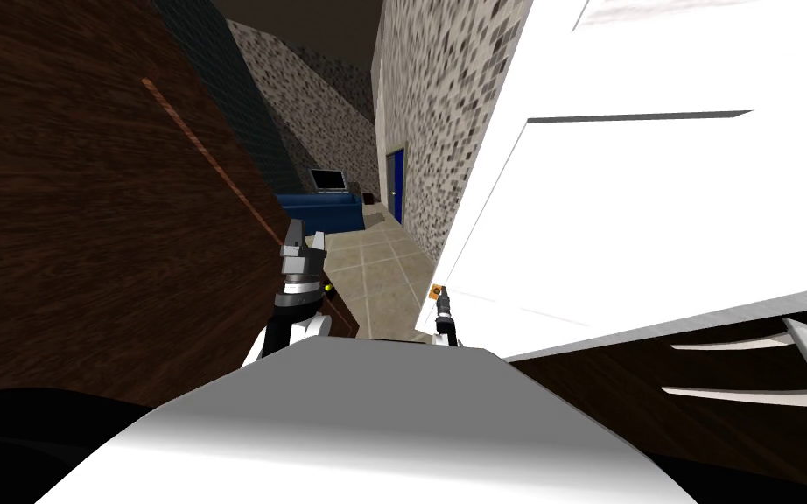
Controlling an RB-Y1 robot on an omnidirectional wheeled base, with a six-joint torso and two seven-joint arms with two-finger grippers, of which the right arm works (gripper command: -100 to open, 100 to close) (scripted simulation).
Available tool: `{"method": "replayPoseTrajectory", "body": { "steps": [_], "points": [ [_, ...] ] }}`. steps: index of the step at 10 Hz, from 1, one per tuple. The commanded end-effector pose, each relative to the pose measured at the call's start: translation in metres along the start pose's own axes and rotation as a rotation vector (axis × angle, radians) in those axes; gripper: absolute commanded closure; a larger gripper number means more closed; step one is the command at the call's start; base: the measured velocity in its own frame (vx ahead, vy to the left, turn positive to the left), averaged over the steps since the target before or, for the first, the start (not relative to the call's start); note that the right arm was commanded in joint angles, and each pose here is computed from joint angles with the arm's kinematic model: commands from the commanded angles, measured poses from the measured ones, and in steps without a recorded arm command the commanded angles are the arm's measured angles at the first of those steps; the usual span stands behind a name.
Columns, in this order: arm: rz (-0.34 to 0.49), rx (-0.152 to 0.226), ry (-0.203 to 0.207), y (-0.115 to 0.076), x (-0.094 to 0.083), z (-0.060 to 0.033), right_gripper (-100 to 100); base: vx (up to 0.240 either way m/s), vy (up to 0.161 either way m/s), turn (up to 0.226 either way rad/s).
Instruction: Push the door open
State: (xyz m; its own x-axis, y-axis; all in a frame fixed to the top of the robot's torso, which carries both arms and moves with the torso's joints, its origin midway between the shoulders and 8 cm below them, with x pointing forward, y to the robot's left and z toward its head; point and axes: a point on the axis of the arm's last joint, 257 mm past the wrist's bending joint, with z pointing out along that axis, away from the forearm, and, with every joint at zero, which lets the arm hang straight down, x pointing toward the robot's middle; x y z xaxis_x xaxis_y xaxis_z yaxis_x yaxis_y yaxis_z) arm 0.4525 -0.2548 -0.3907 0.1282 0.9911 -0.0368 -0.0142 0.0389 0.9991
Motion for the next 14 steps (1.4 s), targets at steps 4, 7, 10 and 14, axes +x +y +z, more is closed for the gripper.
{"method": "replayPoseTrajectory", "body": {
  "steps": [4,7,10,14],
  "points": [
    [0.011,0.003,-0.006,-0.002,0.004,-0.0033,100,0.048,0.015,-0.002],
    [0.011,0.003,-0.006,-0.002,0.004,-0.0033,100,-0.008,-0.003,0.004],
    [-0.02,0.0,-0.039,-0.001,-0.019,0.0003,100,0.077,-0.001,-0.043],
    [-0.035,0.006,-0.022,-0.002,-0.014,-0.0012,-100,0.08,-0.013,-0.121]
  ]
}}
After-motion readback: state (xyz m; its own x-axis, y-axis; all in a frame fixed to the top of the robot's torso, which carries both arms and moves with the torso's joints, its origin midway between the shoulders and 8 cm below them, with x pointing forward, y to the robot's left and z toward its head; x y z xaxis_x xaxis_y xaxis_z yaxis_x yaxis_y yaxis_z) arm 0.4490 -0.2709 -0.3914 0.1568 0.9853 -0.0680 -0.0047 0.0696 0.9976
